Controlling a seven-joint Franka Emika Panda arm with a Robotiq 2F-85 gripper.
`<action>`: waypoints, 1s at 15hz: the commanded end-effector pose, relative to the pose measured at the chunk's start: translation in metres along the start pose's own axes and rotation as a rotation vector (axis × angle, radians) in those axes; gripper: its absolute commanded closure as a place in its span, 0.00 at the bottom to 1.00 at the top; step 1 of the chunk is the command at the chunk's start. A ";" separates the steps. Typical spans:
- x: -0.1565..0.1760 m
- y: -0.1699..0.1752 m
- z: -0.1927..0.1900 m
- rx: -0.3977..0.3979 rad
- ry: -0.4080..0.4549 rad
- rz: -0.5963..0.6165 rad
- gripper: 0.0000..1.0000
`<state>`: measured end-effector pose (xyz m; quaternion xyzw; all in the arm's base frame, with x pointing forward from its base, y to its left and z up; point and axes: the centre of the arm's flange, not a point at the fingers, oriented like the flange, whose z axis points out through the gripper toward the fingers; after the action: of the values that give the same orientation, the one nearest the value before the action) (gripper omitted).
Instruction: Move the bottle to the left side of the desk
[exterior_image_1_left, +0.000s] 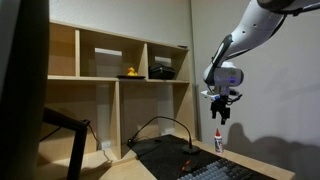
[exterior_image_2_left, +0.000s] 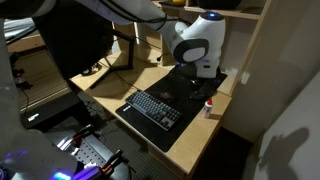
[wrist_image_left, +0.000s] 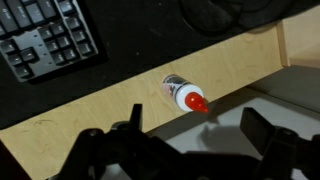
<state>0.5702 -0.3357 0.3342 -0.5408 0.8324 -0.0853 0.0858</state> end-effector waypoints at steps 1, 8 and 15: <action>0.014 -0.040 0.026 0.024 0.043 0.108 0.00; 0.013 -0.034 0.038 0.000 0.080 0.128 0.00; 0.016 -0.041 0.087 -0.012 0.046 0.257 0.00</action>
<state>0.6064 -0.3631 0.2665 -0.4465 0.8889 -0.0823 0.0614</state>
